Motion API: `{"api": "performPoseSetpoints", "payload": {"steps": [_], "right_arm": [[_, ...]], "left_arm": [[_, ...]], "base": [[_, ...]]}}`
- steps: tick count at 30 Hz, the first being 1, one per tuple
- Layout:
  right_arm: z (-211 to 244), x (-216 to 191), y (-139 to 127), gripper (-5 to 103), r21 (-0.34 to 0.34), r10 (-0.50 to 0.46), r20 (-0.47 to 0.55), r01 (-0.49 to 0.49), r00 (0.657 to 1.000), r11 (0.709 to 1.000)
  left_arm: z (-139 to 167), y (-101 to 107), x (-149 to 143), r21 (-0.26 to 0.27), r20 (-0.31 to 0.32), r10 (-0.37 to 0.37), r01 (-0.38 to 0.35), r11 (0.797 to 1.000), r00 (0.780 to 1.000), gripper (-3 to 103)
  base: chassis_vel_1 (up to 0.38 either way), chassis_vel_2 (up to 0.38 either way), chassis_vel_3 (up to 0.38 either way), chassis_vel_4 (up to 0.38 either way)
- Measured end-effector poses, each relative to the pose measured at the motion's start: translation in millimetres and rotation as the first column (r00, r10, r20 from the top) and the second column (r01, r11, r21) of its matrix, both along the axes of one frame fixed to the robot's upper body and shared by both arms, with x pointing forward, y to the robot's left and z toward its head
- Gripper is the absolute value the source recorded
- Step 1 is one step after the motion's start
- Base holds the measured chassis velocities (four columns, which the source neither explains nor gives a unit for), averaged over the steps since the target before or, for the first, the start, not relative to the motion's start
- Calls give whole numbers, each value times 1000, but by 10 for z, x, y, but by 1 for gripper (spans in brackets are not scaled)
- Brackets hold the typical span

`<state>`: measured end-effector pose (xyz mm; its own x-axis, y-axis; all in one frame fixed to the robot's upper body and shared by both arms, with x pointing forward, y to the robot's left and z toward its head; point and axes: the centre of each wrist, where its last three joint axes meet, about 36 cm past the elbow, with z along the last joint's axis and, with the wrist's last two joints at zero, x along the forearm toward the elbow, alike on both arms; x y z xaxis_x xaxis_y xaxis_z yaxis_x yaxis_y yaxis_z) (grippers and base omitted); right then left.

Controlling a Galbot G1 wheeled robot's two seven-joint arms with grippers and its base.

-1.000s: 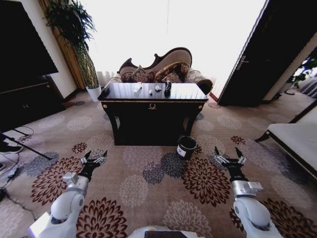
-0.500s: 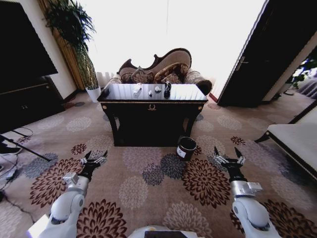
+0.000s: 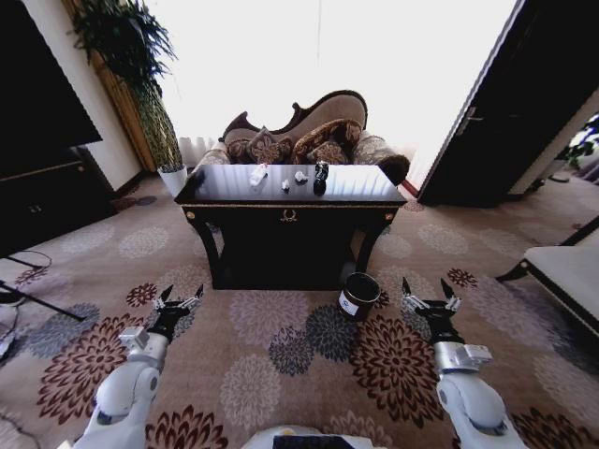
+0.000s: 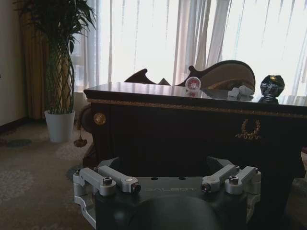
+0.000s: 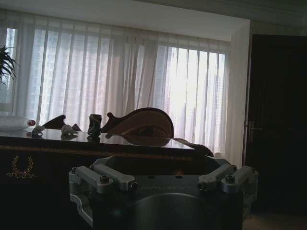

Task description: Move to the front of the table and place the trash on the table into the trash bin.

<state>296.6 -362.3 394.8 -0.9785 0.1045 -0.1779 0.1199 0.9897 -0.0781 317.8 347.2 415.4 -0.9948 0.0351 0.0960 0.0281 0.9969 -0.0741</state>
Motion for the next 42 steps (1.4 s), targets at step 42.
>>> {"api": "performPoseSetpoints", "payload": {"steps": [42], "right_arm": [[-81, 13, 72, 100, 32, -4, 11, 3, 1000, 999]], "left_arm": [[-13, 8, -15, 6, -5, -6, 6, 1000, 1000, 100]], "base": [[-83, 91, 92, -82]]}}
